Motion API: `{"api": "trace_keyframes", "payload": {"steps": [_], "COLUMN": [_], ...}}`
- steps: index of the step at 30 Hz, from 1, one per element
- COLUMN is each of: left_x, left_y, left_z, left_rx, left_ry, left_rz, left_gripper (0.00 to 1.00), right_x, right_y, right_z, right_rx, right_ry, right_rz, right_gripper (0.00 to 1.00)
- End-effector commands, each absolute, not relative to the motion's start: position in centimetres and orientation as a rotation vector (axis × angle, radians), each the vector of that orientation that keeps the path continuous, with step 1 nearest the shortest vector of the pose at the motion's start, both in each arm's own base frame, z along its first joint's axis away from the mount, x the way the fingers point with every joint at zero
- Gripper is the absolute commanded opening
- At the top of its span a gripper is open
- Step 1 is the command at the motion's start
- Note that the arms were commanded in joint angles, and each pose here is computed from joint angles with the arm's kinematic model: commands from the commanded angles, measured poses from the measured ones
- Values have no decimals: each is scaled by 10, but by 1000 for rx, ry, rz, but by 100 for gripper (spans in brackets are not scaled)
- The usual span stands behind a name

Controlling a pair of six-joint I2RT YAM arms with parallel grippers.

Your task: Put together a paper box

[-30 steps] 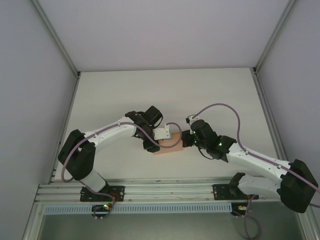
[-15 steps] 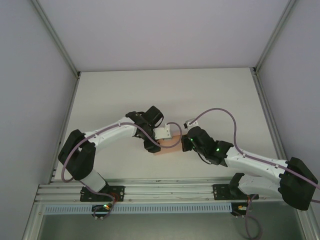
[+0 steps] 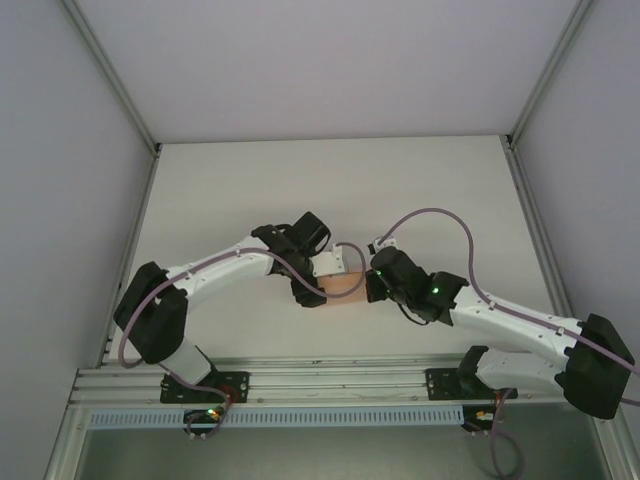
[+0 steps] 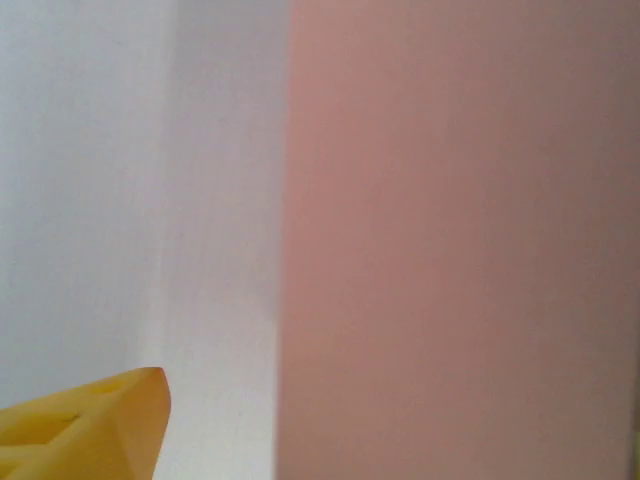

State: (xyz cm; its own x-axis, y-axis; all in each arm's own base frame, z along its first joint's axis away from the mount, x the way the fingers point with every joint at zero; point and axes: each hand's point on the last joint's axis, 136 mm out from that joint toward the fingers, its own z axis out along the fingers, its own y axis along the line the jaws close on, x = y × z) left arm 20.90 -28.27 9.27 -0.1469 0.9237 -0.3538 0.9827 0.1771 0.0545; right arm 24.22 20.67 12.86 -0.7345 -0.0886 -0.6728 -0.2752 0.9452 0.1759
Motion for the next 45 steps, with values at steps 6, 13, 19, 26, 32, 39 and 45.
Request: {"api": "trace_keyframes", "payload": {"steps": [6,13,19,26,32,39,45], "left_x": [204,211,214,207,210,211,216], "left_y": [-282,-266,-242,-235,-233,-238,-249], "left_z": [129,166,162,143,139,136,146], "left_rx": [1627,1263,1014,978,898,838,706], "left_ry": [2097,2172,2334,2385,2415,2458,2511], "left_rz": [-288,-308,-253,-249,-251,-291,-359], "left_gripper": [100,100,80,64,49,24,0], "right_x": [240,249,250,254,252,251,251], "right_y": [201,204,207,212,216,217,215], "right_z": [119,130,128,132,126,122,120], "right_rx": [-223,-211,-221,-241,-246,-244,-231], "right_ry": [2482,2491,2529,2575,2595,2604,2603], "right_rz": [246,193,159,117,135,141,126], "right_gripper": [0,0,0,0,0,0,0]}}
